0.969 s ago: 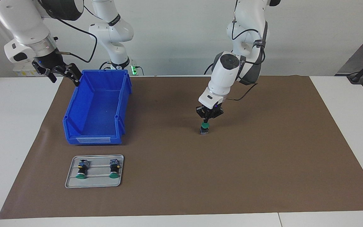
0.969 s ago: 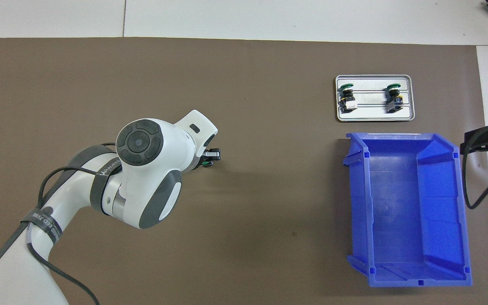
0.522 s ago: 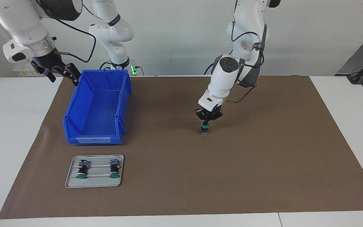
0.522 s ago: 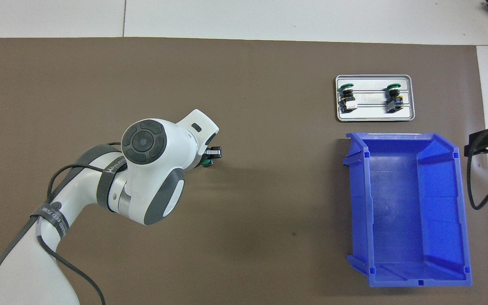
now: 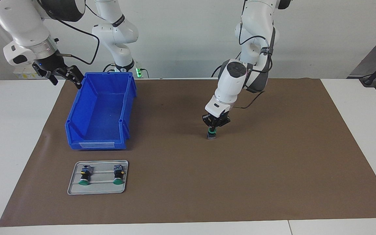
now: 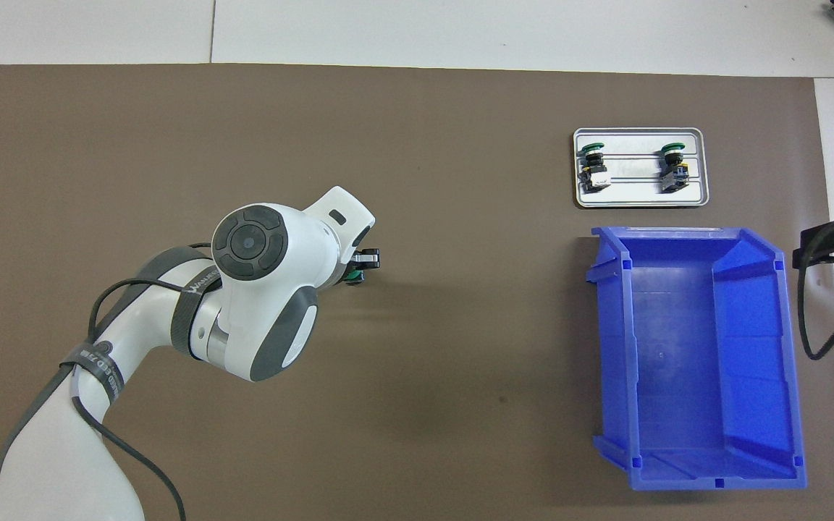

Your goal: Place and press button with both arms

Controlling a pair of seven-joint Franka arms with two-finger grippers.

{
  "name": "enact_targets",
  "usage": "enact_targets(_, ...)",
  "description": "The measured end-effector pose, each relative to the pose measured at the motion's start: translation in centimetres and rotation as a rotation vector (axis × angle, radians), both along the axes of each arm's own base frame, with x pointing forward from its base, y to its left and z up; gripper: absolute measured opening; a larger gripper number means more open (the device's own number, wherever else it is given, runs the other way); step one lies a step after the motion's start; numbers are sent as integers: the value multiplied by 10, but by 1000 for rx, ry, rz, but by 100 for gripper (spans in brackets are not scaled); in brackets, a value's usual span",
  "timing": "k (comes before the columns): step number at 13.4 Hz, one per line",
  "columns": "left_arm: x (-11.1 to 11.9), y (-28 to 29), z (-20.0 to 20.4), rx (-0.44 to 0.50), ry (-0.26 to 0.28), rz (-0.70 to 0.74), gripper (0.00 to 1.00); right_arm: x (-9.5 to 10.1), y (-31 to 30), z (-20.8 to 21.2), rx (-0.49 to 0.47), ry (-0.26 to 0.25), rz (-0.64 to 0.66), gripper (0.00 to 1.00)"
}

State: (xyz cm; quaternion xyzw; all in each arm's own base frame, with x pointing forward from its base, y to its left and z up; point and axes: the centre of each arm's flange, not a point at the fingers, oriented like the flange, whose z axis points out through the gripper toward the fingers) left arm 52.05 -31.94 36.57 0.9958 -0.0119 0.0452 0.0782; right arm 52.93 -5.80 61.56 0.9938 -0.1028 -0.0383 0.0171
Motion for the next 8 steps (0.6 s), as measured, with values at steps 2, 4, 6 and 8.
enact_targets(2,-3,1,0,-7,-21,-2,1,0,-1,0,0,0,-2,100)
enact_targets(4,-5,2,0,-9,-30,-2,1,0,-1,0,0,1,0,100)
enact_targets(6,-4,2,0,-9,-34,-3,1,0,0,-1,0,2,4,100)
enact_targets(8,-1,3,5,-10,-38,1,1,0,5,-1,0,2,13,100)
